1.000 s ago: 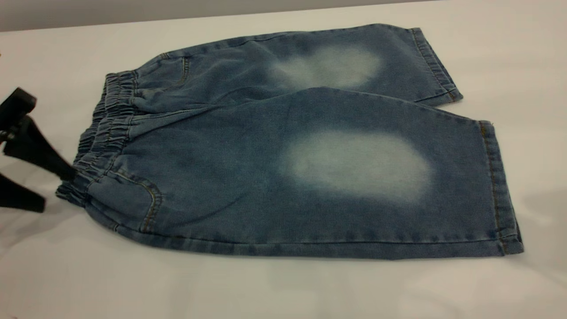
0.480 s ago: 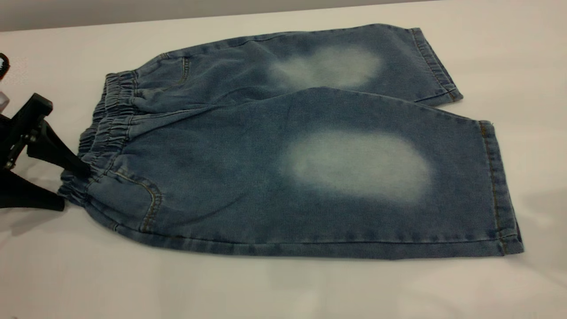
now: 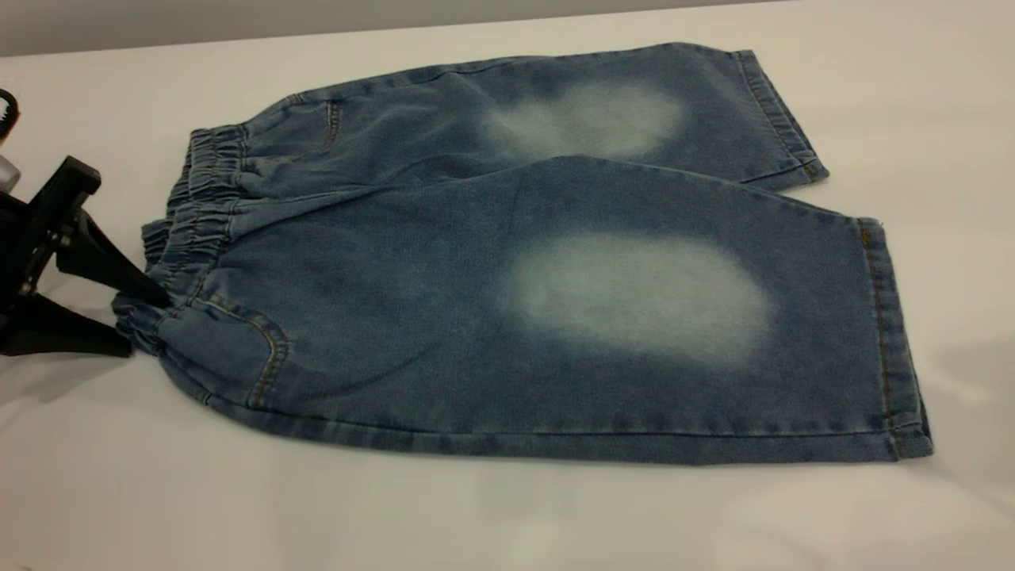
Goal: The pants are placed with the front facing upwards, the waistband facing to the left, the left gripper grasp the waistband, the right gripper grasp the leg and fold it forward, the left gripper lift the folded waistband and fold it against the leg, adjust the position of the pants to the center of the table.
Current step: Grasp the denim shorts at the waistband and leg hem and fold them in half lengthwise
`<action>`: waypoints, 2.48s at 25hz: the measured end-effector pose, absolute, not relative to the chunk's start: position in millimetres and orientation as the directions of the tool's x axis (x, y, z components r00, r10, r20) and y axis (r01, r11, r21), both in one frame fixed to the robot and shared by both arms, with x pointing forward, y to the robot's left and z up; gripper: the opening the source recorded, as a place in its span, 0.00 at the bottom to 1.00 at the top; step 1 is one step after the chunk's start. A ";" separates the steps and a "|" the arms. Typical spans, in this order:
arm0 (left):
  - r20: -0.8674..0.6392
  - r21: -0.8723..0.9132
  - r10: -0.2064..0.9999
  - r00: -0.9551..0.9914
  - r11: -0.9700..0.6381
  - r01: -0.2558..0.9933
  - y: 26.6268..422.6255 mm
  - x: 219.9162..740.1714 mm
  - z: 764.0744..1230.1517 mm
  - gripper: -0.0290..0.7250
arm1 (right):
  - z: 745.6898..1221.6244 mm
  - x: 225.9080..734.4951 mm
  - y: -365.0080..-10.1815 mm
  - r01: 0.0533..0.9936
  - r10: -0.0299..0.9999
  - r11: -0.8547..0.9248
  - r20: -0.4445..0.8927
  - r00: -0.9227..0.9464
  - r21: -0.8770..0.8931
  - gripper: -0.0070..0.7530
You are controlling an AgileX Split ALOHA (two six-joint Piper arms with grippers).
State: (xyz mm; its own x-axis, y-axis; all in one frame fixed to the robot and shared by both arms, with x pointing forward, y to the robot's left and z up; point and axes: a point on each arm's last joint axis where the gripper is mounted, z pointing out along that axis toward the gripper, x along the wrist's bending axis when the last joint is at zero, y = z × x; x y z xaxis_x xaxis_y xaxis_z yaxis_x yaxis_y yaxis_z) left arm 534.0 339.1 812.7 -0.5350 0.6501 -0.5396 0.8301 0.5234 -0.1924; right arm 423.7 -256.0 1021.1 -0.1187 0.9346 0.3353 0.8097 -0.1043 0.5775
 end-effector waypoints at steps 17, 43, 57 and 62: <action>-0.621 -0.205 0.628 -0.469 0.447 0.870 331.1 533.3 817.5 0.18 | 961.4 419.5 -244.2 0.931 0.845 -0.279 0.521 0.121 0.236 0.58; -0.699 -0.058 0.638 -0.322 0.399 0.915 317.6 543.1 864.3 0.18 | 834.6 437.6 -238.7 0.971 0.863 -0.187 0.447 0.235 -0.150 0.58; -0.702 -0.059 0.635 -0.323 0.400 0.915 317.4 543.3 864.6 0.18 | 822.1 451.3 -256.7 0.960 0.832 -0.240 0.478 0.280 -0.145 0.58; -0.702 -0.059 0.635 -0.323 0.400 0.914 317.3 543.3 864.6 0.18 | 816.8 452.2 -258.8 0.957 0.842 -0.251 0.454 0.290 -0.147 0.58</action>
